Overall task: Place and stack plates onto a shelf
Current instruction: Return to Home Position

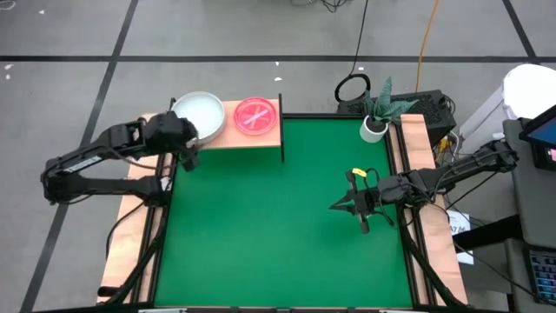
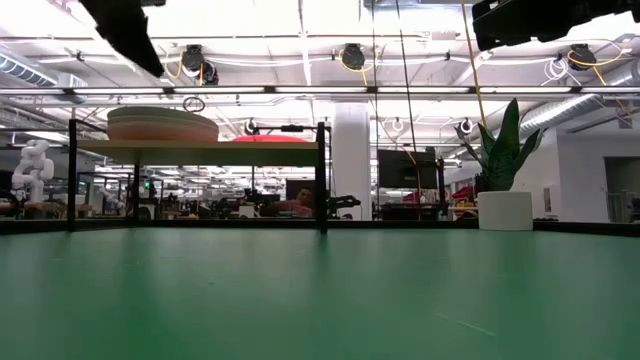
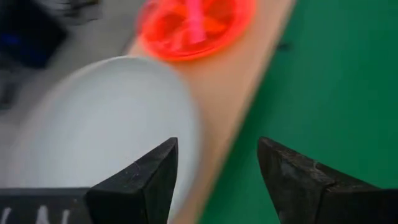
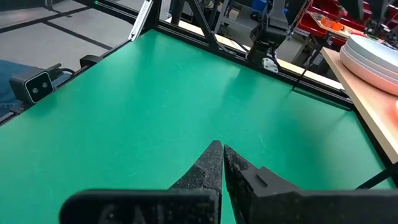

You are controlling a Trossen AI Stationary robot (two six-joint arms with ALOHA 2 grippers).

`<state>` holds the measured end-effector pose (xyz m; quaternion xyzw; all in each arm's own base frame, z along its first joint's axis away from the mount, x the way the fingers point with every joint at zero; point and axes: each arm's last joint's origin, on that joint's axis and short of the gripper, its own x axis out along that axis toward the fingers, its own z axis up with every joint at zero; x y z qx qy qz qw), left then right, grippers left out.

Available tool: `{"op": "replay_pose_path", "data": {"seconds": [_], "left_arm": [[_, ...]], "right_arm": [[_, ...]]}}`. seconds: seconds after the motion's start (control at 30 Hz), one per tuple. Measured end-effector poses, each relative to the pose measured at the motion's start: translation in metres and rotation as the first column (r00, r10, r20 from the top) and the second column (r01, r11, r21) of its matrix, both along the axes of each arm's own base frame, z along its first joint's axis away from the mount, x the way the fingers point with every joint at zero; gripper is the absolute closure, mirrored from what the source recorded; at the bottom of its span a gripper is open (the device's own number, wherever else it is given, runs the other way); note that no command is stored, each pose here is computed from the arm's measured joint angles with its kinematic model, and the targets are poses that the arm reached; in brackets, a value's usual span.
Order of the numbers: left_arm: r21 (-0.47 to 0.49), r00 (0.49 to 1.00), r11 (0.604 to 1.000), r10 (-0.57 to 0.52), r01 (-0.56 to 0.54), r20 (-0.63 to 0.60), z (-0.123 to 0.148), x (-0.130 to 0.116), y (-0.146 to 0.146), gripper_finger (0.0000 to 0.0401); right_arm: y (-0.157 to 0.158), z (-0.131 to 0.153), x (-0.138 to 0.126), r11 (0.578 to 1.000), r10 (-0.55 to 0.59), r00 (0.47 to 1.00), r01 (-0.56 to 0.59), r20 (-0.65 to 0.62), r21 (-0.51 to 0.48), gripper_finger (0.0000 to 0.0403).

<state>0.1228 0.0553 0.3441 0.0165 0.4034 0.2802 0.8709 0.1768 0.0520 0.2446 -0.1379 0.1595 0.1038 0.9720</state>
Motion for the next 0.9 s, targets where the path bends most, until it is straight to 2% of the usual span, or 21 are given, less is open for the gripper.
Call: {"op": "replay_pose_path", "data": {"seconds": [0.1, 0.17, 0.33, 0.4, 0.5, 0.67, 0.9], "left_arm": [[-0.082, 0.992, 0.995, -0.051, 0.061, 0.114, 0.004, -0.004, -0.01, 0.019], [-0.074, 0.975, 0.989, -0.113, 0.129, 0.193, 0.002, -0.001, -0.018, 0.0215], [-0.061, 0.918, 0.951, -0.274, 0.303, 0.287, -0.022, 0.009, -0.038, 0.0301], [-0.058, 0.887, 0.933, -0.316, 0.355, 0.336, -0.032, 0.013, -0.046, 0.0329], [-0.02, 0.814, 0.897, -0.39, 0.441, 0.43, -0.048, 0.021, -0.059, 0.0358], [0.039, 0.697, 0.84, -0.473, 0.541, 0.538, -0.084, 0.031, -0.077, 0.0376], [0.099, 0.58, 0.791, -0.522, 0.604, 0.625, -0.13, 0.029, -0.092, 0.0378]], "right_arm": [[0.0, 0.0, 0.0, 1.0, 0.005, 1.0, -0.005, 0.001, -0.014, 0.0403], [0.0, -0.001, -0.001, 0.999, 0.012, 1.0, -0.012, 0.003, -0.036, 0.0403], [-0.006, -0.011, -0.004, 0.999, -0.015, 1.0, 0.015, 0.009, -0.032, 0.0403], [-0.008, -0.013, -0.006, 0.999, -0.025, 0.999, 0.025, 0.021, -0.019, 0.0403], [-0.011, -0.015, -0.01, 0.999, -0.038, 0.999, 0.038, 0.033, -0.005, 0.0403], [-0.014, -0.018, -0.018, 0.999, -0.042, 0.997, 0.042, 0.062, 0.005, 0.0403], [-0.017, -0.037, -0.031, 0.999, -0.049, 0.996, 0.049, 0.076, 0.013, 0.0403]]}}
